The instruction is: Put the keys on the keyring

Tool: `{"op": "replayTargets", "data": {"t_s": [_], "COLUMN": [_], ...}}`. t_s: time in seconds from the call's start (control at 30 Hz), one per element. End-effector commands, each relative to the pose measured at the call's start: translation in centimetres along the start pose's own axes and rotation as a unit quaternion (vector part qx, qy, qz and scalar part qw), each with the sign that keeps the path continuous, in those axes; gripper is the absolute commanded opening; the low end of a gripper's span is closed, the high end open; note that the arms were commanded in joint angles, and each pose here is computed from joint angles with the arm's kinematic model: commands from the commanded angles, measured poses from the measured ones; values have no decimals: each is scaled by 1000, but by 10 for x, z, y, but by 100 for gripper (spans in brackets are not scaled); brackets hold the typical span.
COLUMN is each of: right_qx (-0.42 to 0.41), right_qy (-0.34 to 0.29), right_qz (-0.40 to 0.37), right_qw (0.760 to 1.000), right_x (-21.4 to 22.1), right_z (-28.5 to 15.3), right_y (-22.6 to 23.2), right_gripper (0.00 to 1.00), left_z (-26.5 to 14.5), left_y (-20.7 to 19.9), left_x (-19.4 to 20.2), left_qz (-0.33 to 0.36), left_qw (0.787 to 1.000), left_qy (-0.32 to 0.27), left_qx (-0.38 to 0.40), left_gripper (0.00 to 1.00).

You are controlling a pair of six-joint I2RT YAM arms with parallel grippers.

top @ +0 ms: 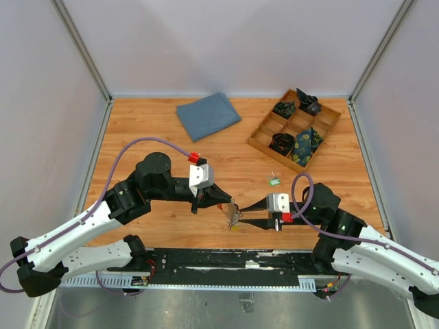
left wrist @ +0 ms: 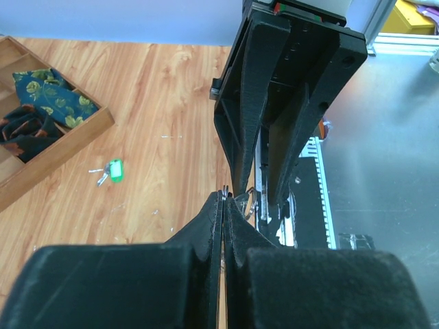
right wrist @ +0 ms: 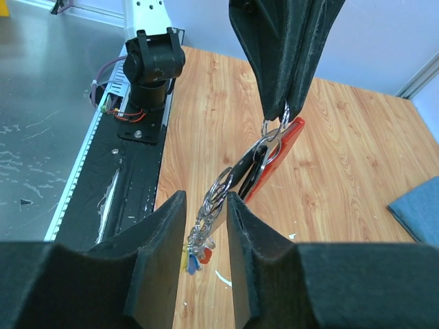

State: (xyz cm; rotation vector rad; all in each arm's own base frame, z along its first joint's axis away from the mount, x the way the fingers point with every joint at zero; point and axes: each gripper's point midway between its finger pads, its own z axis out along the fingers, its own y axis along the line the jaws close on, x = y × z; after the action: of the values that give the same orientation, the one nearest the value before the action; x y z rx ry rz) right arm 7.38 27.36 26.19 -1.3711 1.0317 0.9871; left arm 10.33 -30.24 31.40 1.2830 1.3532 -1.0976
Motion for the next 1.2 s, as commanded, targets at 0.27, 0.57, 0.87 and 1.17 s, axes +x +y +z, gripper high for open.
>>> {"op": "replayTargets", "data": {"t_s": [0.27,0.57,0.87,1.17], "right_qx": [34,27,23,31], "right_qy": [-30,-30,-26,-29], "right_qz": [-13,-11,-3,2], "right_qw": [999,999,999,999], "right_x": [-28,-30,-27,-31], "right_z": [-3,-4,1,0], "right_y": [-13,-11,-11,-14], "right_gripper": [30,26,25,20], "left_z": [-1,-1,-2,1], "left_y": [0,0,0,2], "left_x": [-27,-28,-29,-24], "left_qz": [20,20,22,21], "left_qw": [999,999,999,999], "left_qy": [-41,-41,-43,-37], "left_qx": [3,1,1,1], "left_gripper": [1,1,1,0]}}
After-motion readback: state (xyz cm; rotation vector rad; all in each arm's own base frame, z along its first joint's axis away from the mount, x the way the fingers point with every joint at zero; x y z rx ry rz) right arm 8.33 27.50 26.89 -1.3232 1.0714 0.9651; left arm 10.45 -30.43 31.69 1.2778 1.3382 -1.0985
